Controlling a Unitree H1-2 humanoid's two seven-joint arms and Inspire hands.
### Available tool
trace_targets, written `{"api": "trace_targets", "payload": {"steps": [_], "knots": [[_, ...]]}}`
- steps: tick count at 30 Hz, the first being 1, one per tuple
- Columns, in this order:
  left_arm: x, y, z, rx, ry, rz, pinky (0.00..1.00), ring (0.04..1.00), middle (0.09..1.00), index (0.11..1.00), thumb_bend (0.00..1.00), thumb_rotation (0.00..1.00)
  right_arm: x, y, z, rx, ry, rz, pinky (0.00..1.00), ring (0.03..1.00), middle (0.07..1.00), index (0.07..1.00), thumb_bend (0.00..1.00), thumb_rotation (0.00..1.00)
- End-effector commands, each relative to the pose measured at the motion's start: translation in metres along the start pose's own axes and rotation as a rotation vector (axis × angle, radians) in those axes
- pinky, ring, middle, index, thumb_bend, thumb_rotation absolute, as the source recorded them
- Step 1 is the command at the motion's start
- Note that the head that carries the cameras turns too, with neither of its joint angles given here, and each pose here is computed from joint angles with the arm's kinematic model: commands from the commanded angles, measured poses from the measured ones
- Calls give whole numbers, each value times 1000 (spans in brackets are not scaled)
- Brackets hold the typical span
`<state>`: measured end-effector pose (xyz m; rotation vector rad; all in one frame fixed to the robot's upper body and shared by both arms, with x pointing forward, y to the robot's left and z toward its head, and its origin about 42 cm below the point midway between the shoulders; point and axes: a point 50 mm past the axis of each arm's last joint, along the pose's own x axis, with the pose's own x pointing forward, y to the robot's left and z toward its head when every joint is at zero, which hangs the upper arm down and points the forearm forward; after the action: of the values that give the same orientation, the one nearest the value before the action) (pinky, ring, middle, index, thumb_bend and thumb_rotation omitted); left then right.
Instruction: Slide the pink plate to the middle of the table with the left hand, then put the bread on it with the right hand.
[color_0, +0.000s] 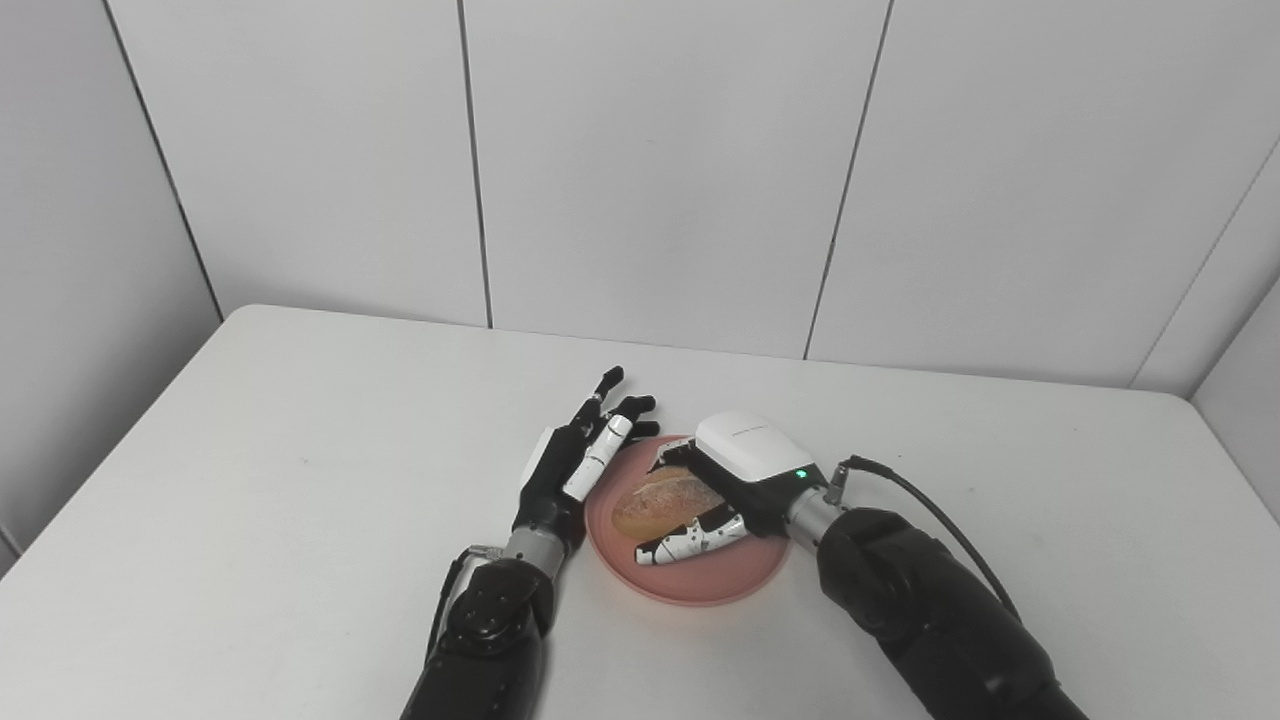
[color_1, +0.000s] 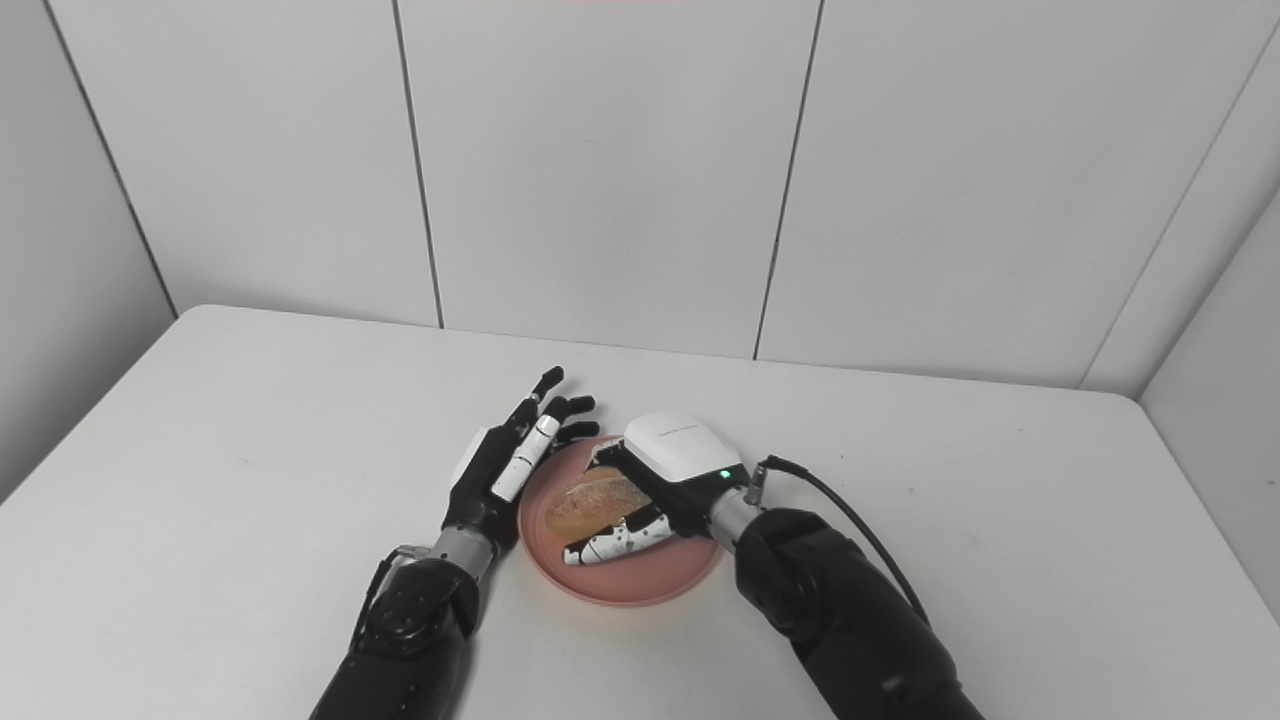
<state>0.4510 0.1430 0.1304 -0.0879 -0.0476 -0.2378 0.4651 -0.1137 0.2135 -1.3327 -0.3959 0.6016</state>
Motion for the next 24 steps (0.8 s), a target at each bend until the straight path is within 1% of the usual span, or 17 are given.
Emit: {"api": "trace_targets", "payload": {"steps": [1, 6, 9, 11, 14, 15, 17, 18, 20, 21, 24], "knots": [[-24, 0, -44, -30, 155, 6, 770, 755, 813, 932, 732, 735, -1, -15, -3, -17, 16, -30, 511, 606, 650, 604, 975, 774], [-23, 0, -43, -36, 143, 2, 775, 743, 816, 936, 712, 736, -2, -20, -3, 7, 21, -59, 506, 601, 646, 608, 962, 753], [-23, 1, -42, -36, 138, 18, 768, 745, 817, 930, 699, 730, -3, -26, -2, 24, 11, -95, 488, 583, 634, 611, 949, 747], [-23, 1, -41, -38, 135, 29, 803, 761, 807, 918, 687, 723, -4, -29, -2, 38, 3, -123, 466, 561, 617, 607, 959, 759], [-21, 2, -39, -55, 124, 46, 825, 783, 793, 911, 693, 709, -8, -37, -2, 87, -20, -201, 448, 535, 594, 606, 959, 749], [-21, 2, -39, -57, 121, 49, 831, 802, 809, 913, 724, 721, -10, -40, -2, 101, -23, -222, 440, 523, 591, 618, 954, 751], [-20, 3, -37, -63, 115, 56, 843, 822, 829, 916, 753, 730, -13, -43, -3, 140, -30, -269, 433, 513, 587, 631, 953, 754], [-20, 4, -37, -67, 111, 60, 867, 845, 852, 921, 755, 715, -15, -43, -3, 162, -33, -298, 421, 505, 587, 640, 955, 781], [-19, 5, -35, -69, 98, 64, 888, 876, 880, 928, 757, 710, -19, -43, -6, 205, -37, -360, 446, 541, 617, 655, 946, 832], [-18, 6, -35, -70, 91, 67, 888, 876, 880, 928, 757, 710, -21, -42, -7, 230, -39, -388, 446, 541, 617, 655, 946, 832], [-16, 8, -32, -73, 77, 78, 900, 899, 910, 927, 764, 705, -24, -38, -13, 317, -28, -451, 504, 606, 681, 687, 917, 898]]}}
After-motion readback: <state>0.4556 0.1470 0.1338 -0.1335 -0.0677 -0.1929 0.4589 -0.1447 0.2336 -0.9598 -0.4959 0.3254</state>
